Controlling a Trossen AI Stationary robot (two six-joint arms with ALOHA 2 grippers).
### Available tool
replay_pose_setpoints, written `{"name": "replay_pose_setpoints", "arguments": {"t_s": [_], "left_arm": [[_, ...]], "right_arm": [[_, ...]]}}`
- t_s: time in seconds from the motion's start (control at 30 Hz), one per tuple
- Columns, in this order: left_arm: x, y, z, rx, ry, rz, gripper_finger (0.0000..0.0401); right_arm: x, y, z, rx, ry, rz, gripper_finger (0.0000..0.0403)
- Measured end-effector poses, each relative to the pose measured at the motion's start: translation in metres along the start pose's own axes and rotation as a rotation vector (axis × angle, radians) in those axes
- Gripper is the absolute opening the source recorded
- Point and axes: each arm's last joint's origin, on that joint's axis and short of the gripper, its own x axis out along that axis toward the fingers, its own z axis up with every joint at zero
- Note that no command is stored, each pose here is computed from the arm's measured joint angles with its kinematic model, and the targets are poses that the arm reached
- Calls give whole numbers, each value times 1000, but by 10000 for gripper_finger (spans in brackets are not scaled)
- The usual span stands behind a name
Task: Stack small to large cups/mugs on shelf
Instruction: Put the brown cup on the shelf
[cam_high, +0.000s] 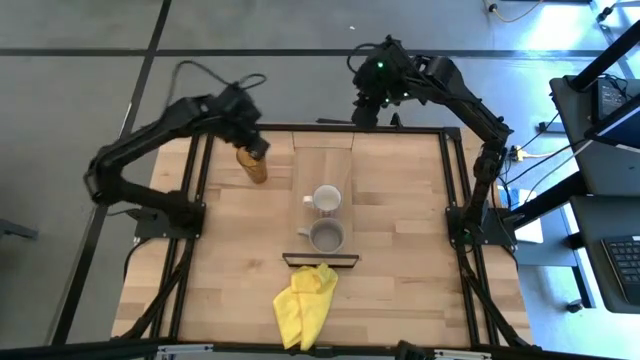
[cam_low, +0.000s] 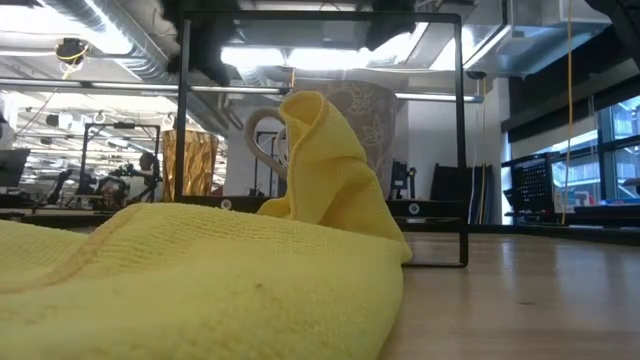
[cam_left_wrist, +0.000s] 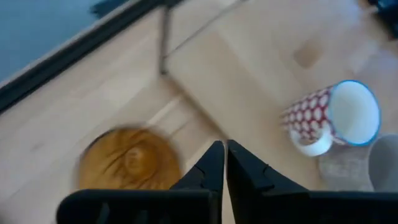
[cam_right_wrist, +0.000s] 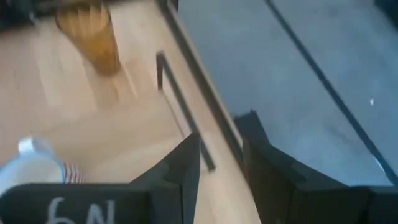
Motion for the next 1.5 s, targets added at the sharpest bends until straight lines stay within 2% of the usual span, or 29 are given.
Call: {"name": "replay_pose_setpoints", "arguments": {"t_s": [0.07,0.2,0.33,0.43,0.57,0.7,0.93,1.17,1.27,1.5], "left_arm": [[-19,6,-9,-26,-30,75,17],[-43,13,-20,-34,-8,308,36],[-46,16,-26,-35,92,391,66],[-35,18,-25,-55,177,441,91],[-18,19,-18,-76,238,471,119],[2,20,-10,-90,288,498,130],[24,19,2,-85,286,482,129],[35,20,5,-46,299,464,129],[43,25,4,-44,306,424,129],[51,37,-4,-12,371,439,128]], "right_arm": [[0,-1,4,11,-49,10,123],[-1,-1,12,13,-131,53,123],[-1,-2,16,23,-177,63,123],[-1,-2,16,40,-179,64,123],[1,-3,15,60,-169,64,123],[2,-6,14,86,-158,63,123],[2,-5,10,104,-118,69,123],[3,-5,8,104,-93,71,123],[3,-4,7,104,-86,73,123],[3,-3,5,102,-60,77,123]]}}
